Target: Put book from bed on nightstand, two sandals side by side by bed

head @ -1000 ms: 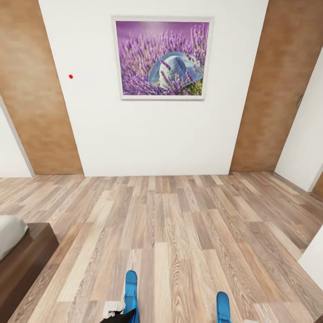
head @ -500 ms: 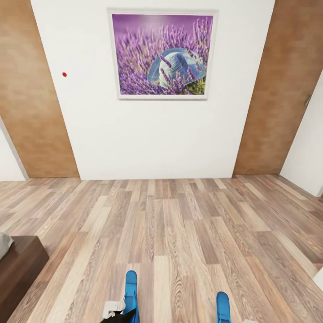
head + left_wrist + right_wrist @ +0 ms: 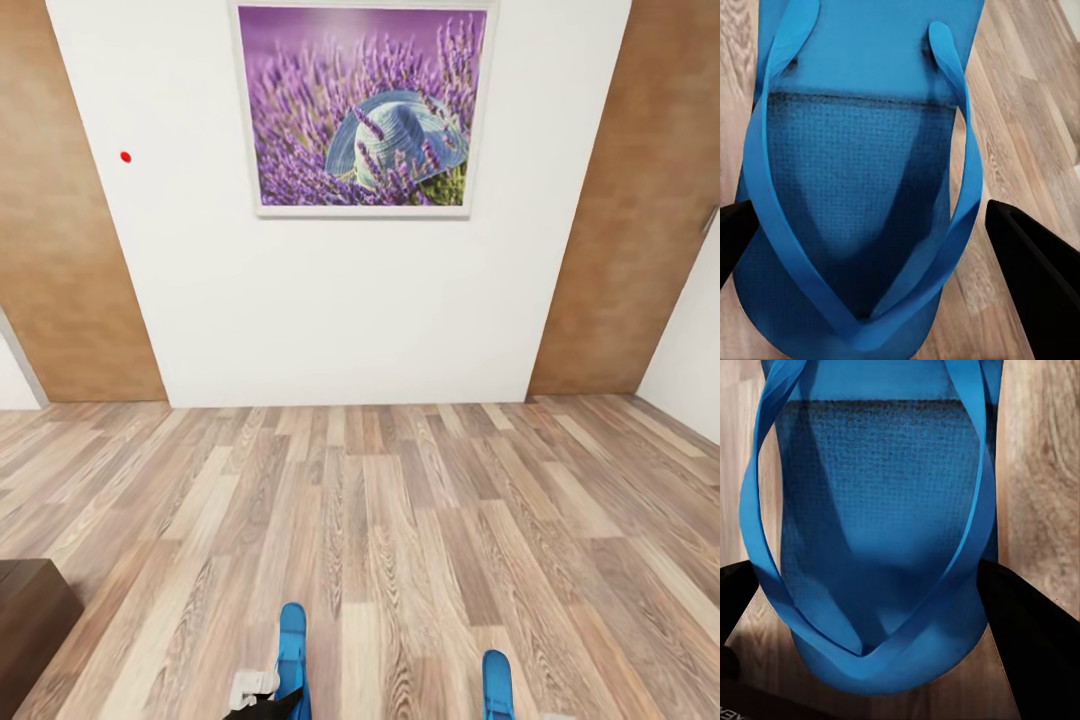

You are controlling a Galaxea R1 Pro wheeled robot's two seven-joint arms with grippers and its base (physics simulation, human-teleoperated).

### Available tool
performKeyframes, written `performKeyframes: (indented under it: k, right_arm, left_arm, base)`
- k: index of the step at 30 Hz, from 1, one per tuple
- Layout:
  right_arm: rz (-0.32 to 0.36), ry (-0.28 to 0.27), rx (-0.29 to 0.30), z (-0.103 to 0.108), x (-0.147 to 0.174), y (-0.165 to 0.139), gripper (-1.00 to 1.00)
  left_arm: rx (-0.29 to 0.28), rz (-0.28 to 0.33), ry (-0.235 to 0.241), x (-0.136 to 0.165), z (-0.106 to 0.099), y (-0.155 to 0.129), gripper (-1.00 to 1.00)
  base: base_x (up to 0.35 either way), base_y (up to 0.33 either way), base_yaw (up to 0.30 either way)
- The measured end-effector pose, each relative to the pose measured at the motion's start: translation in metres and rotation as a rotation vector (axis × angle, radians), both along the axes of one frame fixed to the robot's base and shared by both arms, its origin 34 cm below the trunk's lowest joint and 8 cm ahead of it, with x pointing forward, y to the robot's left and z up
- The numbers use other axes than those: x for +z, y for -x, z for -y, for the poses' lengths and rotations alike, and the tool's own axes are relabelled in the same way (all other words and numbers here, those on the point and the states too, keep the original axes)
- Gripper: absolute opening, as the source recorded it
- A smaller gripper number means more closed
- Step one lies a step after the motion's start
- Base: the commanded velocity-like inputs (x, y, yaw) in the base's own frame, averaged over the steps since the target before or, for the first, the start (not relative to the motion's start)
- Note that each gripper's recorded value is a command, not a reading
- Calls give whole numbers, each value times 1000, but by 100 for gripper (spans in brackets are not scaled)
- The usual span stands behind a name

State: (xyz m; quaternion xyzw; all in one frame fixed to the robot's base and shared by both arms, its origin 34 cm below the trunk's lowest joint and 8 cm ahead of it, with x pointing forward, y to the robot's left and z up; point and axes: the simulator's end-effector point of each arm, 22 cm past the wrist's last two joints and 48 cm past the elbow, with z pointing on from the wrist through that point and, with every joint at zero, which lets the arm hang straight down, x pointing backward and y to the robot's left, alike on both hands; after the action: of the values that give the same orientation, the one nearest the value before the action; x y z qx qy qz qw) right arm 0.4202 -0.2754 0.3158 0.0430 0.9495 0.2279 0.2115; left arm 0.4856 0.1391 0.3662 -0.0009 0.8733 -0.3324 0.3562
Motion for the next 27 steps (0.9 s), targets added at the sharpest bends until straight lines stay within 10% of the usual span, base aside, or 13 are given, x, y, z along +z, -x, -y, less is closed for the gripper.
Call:
performKeyframes:
  k: [27]
  right_arm:
    - [-5, 0, 0, 0, -1, 1, -100]
  left_arm:
    - [0, -5, 0, -2, 0, 1, -100]
  base:
    - [323, 0, 0]
